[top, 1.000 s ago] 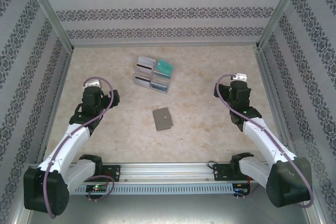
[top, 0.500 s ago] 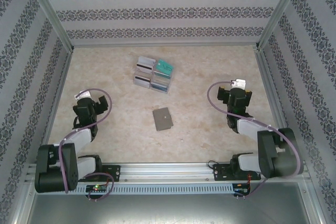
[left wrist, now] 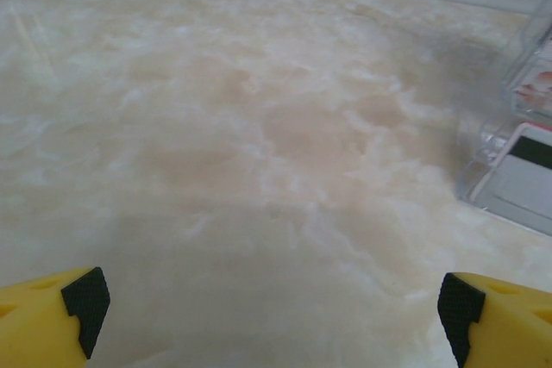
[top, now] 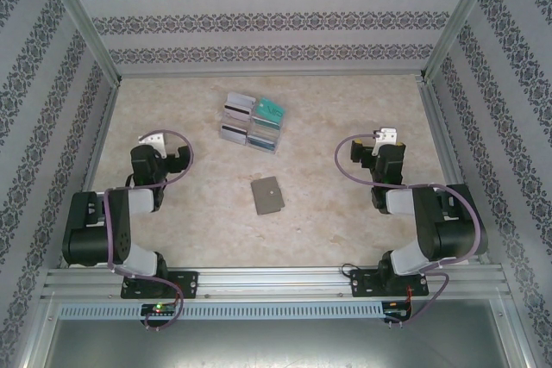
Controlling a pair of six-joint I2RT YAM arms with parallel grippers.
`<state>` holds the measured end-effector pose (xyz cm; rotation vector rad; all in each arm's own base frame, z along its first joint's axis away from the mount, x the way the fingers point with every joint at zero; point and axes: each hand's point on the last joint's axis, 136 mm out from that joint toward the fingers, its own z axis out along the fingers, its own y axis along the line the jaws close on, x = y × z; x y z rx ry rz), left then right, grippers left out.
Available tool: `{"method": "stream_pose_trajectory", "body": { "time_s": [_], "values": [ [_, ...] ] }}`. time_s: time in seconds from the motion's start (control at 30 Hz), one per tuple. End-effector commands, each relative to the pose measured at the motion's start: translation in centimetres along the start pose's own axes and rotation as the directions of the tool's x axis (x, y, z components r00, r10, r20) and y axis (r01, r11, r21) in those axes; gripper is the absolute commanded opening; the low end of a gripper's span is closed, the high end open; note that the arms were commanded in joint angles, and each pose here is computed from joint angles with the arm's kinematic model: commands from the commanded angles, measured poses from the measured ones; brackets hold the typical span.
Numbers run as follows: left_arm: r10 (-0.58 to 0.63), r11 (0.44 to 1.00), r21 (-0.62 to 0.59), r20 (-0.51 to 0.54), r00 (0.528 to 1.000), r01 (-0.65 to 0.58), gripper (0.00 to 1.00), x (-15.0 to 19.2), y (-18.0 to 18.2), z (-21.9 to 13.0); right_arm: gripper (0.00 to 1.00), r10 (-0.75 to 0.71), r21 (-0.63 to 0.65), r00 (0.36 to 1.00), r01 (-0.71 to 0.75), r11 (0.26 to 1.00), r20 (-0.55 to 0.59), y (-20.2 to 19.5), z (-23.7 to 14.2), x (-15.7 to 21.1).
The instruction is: Put the credit cards into the card holder
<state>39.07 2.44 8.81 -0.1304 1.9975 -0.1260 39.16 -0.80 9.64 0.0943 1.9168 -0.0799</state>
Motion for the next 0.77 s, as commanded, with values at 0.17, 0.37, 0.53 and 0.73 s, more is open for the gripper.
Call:
{"method": "stream_pose_trajectory", "body": {
  "time_s": [0.17, 0.37, 0.53, 0.73],
  "values": [
    [0.185, 0.979, 0.071, 0.062, 0.981, -0.19, 1.0, 0.6, -3.7, 0.5, 0.98, -0.004, -0.041, 0.999, 0.005, 0.999, 0.035, 0.5, 0.0, -1.0],
    [0.142, 0.989, -0.037, 0.024, 0.99, -0.141, 1.0, 0.4, -1.8, 1.1, 0.98, -0.004, -0.041, 0.999, 0.005, 0.999, 0.039, 0.5, 0.0, -1.1],
    [0.142, 0.989, -0.037, 0.024, 0.99, -0.141, 1.0, 0.3, -1.8, 1.1, 0.98, -0.005, -0.042, 0.999, 0.006, 0.999, 0.039, 0.6, 0.0, -1.1],
    [0.143, 0.989, -0.037, 0.024, 0.989, -0.142, 1.0, 0.4, -1.8, 1.1, 0.98, -0.005, -0.04, 0.999, 0.006, 0.999, 0.038, 0.5, 0.0, -1.1]
  ]
}}
